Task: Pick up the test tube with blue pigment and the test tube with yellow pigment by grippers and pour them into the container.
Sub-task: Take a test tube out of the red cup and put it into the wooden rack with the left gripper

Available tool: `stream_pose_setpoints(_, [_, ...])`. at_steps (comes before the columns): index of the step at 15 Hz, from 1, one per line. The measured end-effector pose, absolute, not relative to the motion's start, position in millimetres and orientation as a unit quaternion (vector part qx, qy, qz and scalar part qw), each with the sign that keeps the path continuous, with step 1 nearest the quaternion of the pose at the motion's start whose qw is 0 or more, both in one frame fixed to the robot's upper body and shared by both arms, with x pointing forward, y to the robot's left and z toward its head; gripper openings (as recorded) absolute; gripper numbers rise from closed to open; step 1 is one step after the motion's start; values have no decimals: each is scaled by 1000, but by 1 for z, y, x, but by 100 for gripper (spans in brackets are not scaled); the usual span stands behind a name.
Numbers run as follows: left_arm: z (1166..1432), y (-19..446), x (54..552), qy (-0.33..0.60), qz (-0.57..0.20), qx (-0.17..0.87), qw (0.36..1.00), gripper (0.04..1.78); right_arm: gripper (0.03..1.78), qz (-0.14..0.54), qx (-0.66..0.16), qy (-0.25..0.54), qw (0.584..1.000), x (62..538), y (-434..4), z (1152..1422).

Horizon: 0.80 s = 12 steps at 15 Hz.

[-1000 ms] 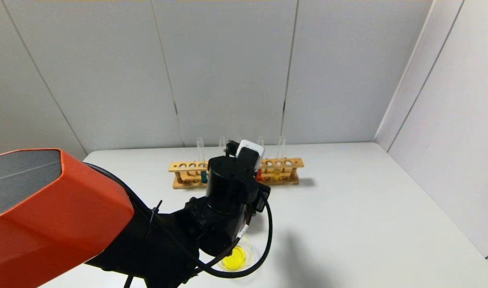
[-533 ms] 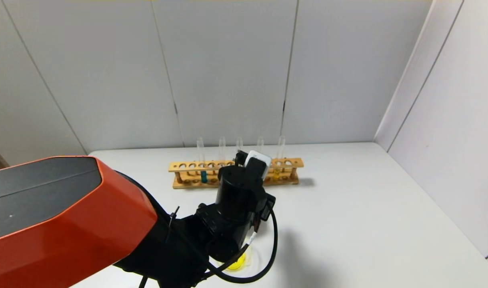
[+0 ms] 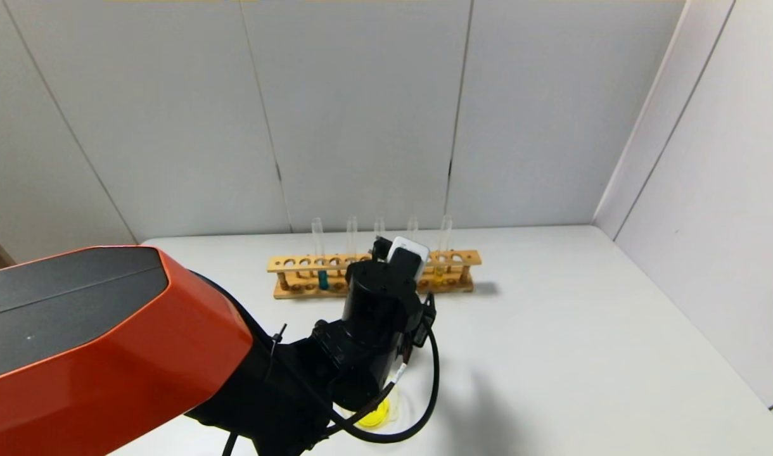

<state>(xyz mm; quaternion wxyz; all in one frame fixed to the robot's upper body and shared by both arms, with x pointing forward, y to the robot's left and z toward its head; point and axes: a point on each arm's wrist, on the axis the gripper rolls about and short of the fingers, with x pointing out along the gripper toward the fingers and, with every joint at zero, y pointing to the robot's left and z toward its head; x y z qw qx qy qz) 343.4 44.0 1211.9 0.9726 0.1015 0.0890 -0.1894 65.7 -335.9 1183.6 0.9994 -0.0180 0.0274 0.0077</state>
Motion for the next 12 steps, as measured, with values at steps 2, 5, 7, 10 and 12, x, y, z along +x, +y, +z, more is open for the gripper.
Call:
stream_pose_setpoints(2, [1213,44,344,87,-189,102,973,162,174,8,-18,27,999,66,-336,1184])
stream_pose_setpoints(5, [1227,45,344,77,-187,97,974,175,174,8,-18,27,999,66,-336,1184])
stream_pose_setpoints(7, [1249,50,344,70,-183,93,976,175,174,8,-18,27,999,66,-336,1184])
stream_pose_setpoints(10, [1298,64,334,55,-180,81,979,175,174,8,-18,27,999,66,-336,1184])
stream_pose_setpoints(12, [1337,83,319,44,-175,72,981,175,174,8,-18,27,999,66,-336,1184])
